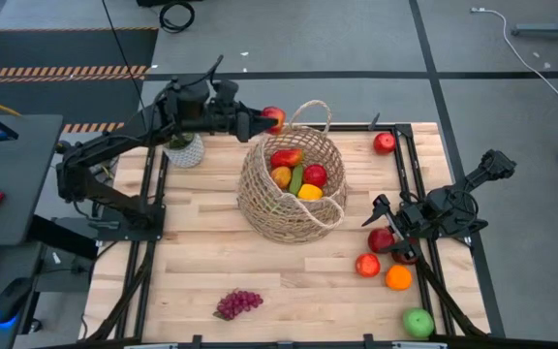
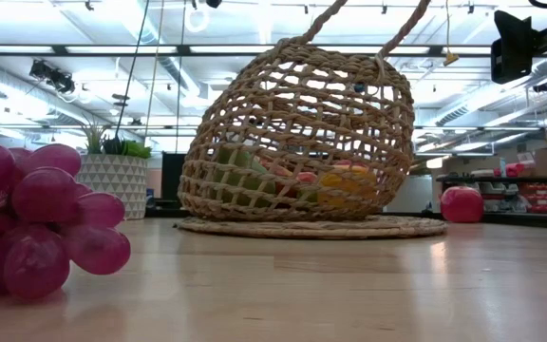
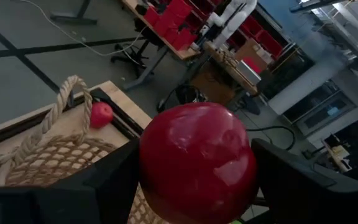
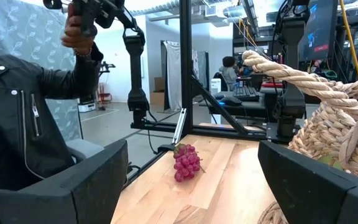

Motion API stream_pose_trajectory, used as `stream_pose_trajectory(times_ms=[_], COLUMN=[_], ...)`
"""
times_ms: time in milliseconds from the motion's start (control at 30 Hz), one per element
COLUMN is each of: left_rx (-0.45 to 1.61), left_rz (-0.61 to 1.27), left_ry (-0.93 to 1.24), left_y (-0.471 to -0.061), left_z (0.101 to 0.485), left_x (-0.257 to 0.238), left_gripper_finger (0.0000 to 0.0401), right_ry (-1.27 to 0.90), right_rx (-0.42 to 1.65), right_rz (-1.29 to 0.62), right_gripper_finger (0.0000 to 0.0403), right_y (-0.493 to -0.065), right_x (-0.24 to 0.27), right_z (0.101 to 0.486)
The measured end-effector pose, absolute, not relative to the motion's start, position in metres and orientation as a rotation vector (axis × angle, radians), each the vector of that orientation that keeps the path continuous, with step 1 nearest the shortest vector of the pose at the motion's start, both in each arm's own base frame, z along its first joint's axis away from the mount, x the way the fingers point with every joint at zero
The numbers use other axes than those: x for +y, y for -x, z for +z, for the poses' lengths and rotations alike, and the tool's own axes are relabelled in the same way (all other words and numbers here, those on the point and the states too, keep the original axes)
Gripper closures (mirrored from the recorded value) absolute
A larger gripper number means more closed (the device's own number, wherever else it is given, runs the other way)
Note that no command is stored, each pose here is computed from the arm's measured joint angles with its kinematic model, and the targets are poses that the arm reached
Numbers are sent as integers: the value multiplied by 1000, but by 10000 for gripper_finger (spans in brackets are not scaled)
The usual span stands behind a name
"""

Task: Build produce basket
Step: Put the red apple into the brown basket

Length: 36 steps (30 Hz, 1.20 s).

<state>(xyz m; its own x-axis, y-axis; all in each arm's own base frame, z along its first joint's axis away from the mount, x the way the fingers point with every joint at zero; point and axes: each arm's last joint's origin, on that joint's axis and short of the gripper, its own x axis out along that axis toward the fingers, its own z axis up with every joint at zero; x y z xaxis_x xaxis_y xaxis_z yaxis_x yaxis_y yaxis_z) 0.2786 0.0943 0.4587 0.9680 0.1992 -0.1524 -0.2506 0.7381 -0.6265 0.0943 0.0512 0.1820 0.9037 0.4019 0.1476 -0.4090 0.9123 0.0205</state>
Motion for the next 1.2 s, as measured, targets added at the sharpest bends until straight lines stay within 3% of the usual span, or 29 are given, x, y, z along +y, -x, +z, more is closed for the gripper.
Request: stream_pose_trajectory(times_ms=[200, 433, 700, 1200], left_rx=[78, 28, 146, 423], left_rz=[245, 278, 259, 373], left_ry=[680, 505, 351, -560], left_y=[-279, -281, -335, -417], left_z=[459, 464, 423, 360], left_x=[94, 96, 103, 78], left_gripper_finger=[110, 110, 110, 110], right_ry=[-51, -51, -51, -51], right_rx=[-142, -142, -142, -141], right_rz=[419, 419, 419, 419], right_gripper_finger=[38, 38, 38, 38], right_y=[-94, -94, -94, -94], right_x=[51, 51, 51, 51], right_z=[182, 182, 182, 182])
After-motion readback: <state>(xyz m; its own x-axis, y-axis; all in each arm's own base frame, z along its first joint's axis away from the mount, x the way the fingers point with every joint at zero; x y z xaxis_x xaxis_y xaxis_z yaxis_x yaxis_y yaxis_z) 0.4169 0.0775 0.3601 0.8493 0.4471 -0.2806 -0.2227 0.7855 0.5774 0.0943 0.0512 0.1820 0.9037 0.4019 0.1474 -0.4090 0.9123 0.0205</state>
